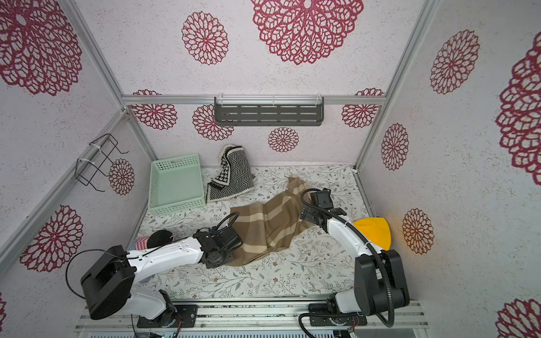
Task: Roll up the scarf and place it into the basket
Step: Flatten out the scarf at the center of the board.
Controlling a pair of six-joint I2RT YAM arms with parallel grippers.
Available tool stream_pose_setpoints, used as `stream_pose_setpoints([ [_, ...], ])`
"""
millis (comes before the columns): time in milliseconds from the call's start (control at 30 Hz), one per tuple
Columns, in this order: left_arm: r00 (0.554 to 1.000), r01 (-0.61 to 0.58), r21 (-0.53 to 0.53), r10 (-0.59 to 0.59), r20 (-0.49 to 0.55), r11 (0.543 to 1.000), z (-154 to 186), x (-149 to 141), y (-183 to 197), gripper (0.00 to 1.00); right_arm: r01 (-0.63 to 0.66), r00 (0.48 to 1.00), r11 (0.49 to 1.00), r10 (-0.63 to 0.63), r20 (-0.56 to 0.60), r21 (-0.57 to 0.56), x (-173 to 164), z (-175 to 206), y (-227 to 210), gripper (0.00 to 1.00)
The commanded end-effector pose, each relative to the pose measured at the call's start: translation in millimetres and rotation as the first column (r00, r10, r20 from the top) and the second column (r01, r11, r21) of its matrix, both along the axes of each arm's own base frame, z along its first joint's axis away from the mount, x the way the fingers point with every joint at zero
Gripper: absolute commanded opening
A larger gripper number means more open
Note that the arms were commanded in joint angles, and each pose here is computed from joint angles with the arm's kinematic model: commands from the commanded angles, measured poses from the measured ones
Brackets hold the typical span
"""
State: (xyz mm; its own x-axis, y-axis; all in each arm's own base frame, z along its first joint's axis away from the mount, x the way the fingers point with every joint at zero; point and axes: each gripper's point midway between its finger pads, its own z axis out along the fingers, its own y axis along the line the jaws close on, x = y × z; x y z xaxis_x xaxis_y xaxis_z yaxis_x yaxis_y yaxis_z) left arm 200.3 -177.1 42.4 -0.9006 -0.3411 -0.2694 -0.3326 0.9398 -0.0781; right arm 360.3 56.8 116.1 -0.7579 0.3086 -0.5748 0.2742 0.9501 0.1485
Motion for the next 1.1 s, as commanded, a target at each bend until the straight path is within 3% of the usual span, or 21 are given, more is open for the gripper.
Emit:
stream_pose_setpoints([
  [0,0.999,-0.037,-0.014,0.038,0.028,0.999,14,0,7,0.66,0.009,1.0,0.999,-0.009,-0.01,-0.053,5,10,-8,0.99],
  [67,0.997,-0.05,-0.023,0.051,0.064,0.998,27,12,13,0.75,0.023,0.999,0.995,-0.026,-0.023,-0.098,6,13,-15,0.99],
  [267,0.985,-0.041,-0.095,0.057,0.163,0.995,38,60,12,0.82,0.066,0.997,0.982,-0.072,-0.026,-0.177,14,25,-34,0.99],
  [467,0.994,0.083,-0.061,-0.078,0.075,0.995,14,79,-17,0.89,0.088,0.995,0.981,-0.095,-0.034,-0.175,24,27,-48,0.99],
  [633,0.995,0.097,-0.024,-0.097,0.0,0.995,-9,77,-20,0.83,0.106,0.993,0.986,-0.112,-0.04,-0.128,28,23,-55,0.99],
  [867,0.99,0.069,0.009,-0.068,-0.123,0.998,-43,53,-9,0.83,0.125,0.991,0.984,-0.13,-0.032,-0.125,29,21,-65,0.99],
  [1067,0.97,0.086,0.031,-0.077,-0.231,0.996,-79,28,-11,0.63,0.143,0.988,0.987,-0.147,-0.047,-0.077,36,12,-78,0.97],
])
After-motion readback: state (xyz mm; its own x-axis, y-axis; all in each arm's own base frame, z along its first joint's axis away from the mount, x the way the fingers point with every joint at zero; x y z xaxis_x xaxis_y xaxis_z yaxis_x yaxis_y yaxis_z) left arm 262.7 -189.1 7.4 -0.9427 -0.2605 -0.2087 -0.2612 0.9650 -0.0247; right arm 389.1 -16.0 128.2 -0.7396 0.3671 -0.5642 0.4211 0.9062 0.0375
